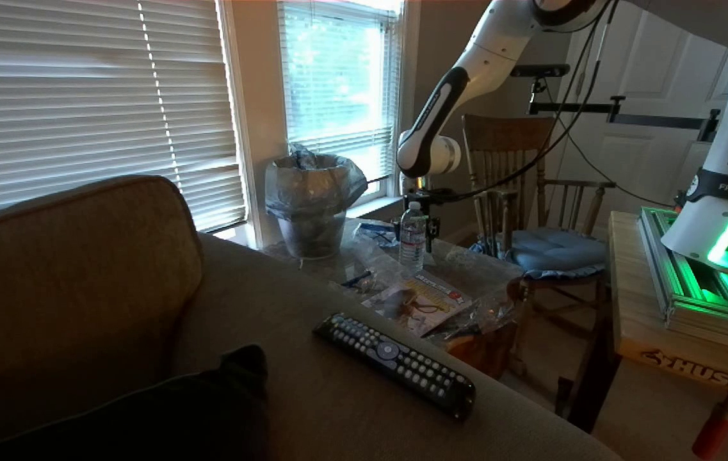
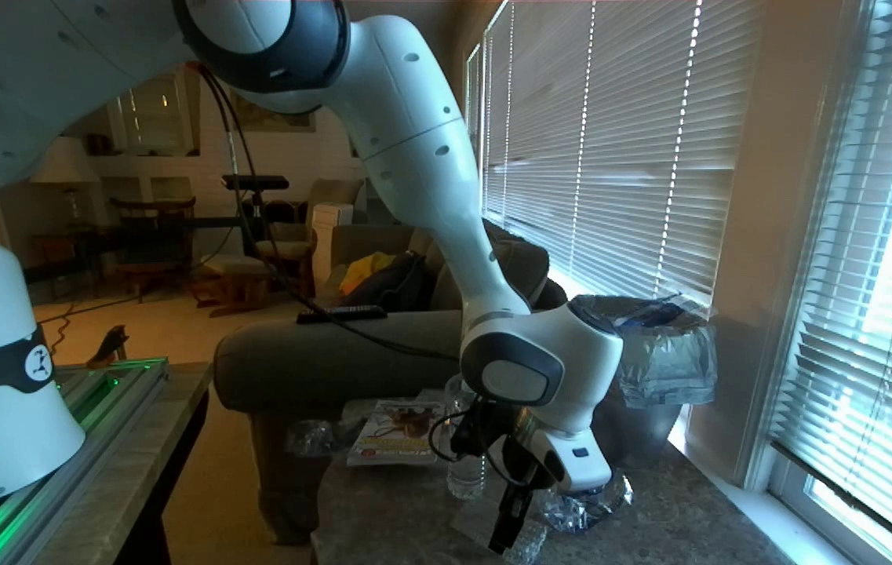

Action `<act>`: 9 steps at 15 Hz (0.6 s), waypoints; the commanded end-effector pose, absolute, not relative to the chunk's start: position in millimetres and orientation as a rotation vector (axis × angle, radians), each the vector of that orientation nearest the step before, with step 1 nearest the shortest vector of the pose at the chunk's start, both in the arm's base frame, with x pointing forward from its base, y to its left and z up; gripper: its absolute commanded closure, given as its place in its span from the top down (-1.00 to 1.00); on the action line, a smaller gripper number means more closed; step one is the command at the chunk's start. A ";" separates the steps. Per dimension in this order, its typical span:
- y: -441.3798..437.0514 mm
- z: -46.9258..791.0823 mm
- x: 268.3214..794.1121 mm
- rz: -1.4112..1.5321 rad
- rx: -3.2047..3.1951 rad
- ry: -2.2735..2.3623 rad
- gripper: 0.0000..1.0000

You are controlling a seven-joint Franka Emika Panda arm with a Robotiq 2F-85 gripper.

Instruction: Put the plastic item into the bin

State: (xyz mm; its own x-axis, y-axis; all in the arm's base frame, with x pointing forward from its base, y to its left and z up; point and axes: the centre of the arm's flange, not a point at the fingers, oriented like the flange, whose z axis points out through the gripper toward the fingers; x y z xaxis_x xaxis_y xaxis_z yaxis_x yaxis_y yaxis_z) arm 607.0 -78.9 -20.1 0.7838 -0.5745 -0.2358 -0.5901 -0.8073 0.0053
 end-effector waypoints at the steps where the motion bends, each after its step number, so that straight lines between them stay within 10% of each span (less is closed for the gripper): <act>1: -78.0 -29.3 613.6 0.311 -2.865 0.970 -0.21; 9: -87.6 -20.0 613.3 0.300 -2.883 0.954 -1.00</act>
State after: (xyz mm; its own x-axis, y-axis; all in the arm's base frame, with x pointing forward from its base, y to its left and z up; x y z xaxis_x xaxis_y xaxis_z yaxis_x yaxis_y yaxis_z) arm 613.4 -83.9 -17.3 0.7844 -0.5795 -0.2213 -0.5953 -0.8035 -0.0061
